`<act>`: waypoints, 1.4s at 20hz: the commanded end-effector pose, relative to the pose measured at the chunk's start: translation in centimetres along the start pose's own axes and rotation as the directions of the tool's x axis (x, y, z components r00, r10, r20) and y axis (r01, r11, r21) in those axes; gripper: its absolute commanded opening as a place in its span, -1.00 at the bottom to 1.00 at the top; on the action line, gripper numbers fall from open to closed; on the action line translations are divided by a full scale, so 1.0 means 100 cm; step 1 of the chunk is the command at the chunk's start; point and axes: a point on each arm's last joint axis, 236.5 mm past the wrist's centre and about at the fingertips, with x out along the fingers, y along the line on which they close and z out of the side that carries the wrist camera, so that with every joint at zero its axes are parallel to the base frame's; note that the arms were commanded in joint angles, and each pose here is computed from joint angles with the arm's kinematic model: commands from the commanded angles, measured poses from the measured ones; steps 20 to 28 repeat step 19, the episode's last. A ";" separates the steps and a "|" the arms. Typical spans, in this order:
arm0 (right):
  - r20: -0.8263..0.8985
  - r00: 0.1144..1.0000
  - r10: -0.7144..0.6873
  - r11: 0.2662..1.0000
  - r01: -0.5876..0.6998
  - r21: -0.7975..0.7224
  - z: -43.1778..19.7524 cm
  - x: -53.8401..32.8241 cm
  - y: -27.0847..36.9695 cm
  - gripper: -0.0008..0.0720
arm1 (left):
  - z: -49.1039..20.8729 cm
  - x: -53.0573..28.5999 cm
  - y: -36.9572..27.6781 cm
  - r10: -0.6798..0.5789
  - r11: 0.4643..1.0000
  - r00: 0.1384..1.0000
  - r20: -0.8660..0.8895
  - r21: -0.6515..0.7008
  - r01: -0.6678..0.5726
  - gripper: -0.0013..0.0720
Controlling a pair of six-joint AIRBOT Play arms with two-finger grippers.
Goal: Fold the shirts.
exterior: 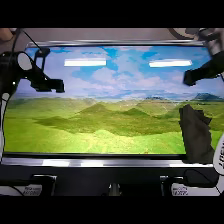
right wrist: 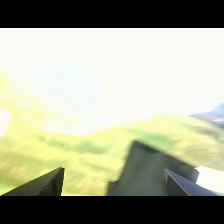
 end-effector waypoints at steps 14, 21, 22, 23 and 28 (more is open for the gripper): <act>-0.199 0.970 0.143 0.981 -0.166 -0.103 -0.008 0.051 0.079 0.85 | -0.023 0.020 0.003 0.014 0.999 1.000 0.015 -0.045 -0.013 1.00; -0.199 0.970 0.143 0.981 -0.166 -0.103 -0.008 0.051 0.079 0.85 | -0.023 0.020 0.003 0.014 0.999 1.000 0.015 -0.045 -0.013 1.00; -0.199 0.970 0.143 0.981 -0.166 -0.103 -0.008 0.051 0.079 0.85 | -0.023 0.020 0.003 0.014 0.999 1.000 0.015 -0.045 -0.013 1.00; -0.199 0.970 0.143 0.981 -0.166 -0.103 -0.008 0.051 0.079 0.85 | -0.023 0.020 0.003 0.014 0.999 1.000 0.015 -0.045 -0.013 1.00; -0.199 0.970 0.143 0.981 -0.166 -0.103 -0.008 0.051 0.079 0.85 | -0.023 0.020 0.003 0.014 0.999 1.000 0.015 -0.045 -0.013 1.00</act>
